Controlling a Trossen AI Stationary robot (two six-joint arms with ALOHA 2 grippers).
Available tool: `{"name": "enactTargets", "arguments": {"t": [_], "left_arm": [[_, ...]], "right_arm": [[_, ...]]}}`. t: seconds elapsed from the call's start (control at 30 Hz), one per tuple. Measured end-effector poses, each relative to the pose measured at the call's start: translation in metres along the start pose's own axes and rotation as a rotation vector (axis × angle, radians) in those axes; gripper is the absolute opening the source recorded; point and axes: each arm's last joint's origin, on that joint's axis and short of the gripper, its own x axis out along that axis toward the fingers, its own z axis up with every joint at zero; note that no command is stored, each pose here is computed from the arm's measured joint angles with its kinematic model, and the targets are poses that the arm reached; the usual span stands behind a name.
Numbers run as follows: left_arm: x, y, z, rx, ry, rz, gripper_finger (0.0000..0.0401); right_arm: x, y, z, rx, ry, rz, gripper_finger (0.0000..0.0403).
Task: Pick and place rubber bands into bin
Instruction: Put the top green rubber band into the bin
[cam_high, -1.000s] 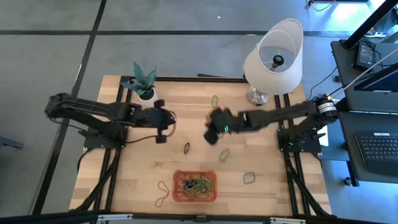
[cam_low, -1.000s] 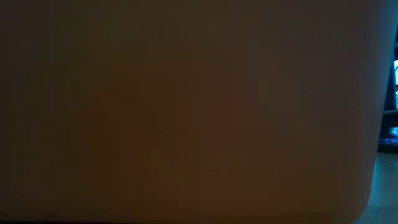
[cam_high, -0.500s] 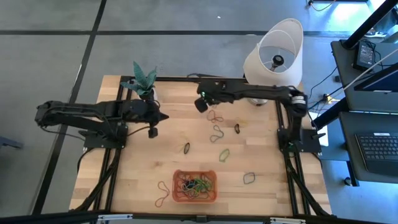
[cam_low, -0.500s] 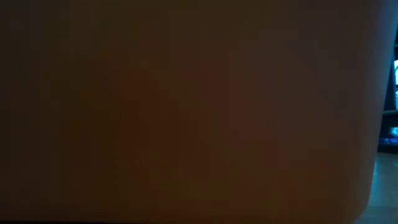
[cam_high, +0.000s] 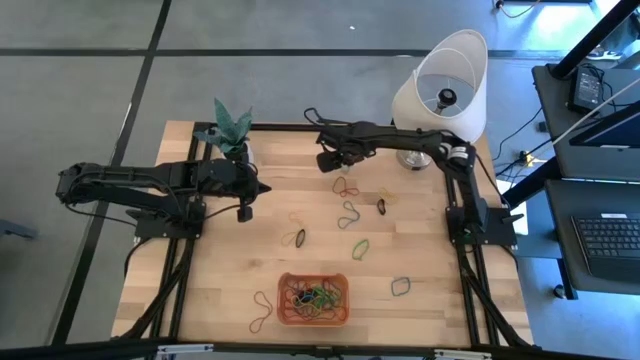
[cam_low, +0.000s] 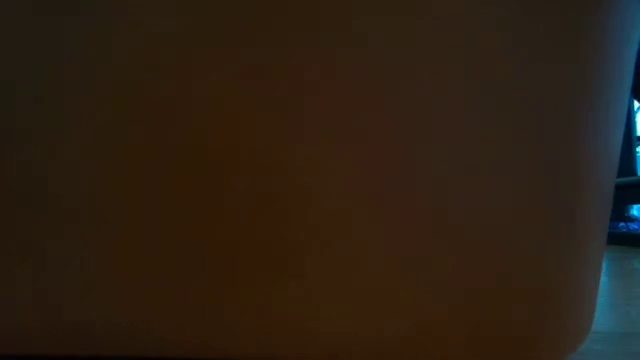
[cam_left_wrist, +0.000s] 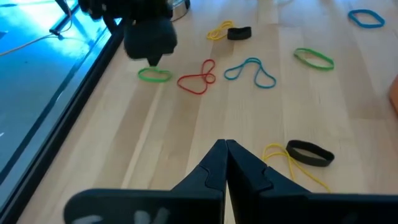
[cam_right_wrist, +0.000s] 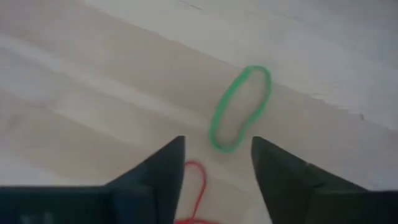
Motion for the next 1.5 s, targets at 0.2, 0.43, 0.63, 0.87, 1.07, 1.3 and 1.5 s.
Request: {"name": "enactTargets", "arguments": {"t": [0.2, 0.43, 0.63, 0.87, 1.07, 1.3, 1.5], "left_arm": [[0.000, 0.000, -0.002, 0.011, 0.023, -0.002, 0.0003], [0.000, 0.000, -0.006, 0.009, 0.059, -0.003, 0.0002], [0.000, 0.000, -0.006, 0.009, 0.059, 0.002, 0.0001], [0.000, 0.000, -0.006, -0.002, 0.063, 0.004, 0.0002], [0.000, 0.000, -0.006, -0.008, 0.064, 0.005, 0.0003], [0.000, -0.001, -0.005, 0.084, 0.050, -0.007, 0.0002], [-0.002, -0.015, -0.004, 0.109, 0.033, -0.145, 0.0001]], "right_arm": [[0.034, -0.011, 0.004, 0.164, 0.080, -0.078, 0.0233], [0.048, -0.007, 0.004, 0.115, 0.081, -0.058, 0.0236], [0.067, -0.008, 0.001, 0.120, 0.169, -0.049, 0.0210], [0.073, -0.007, -0.002, 0.060, 0.182, -0.059, 0.0092], [0.068, -0.006, -0.006, -0.030, 0.190, -0.059, 0.0012], [0.012, 0.004, -0.013, -0.104, 0.114, 0.010, 0.0004], [-0.055, 0.023, -0.045, -0.284, -0.036, 0.017, 0.0002]]}}
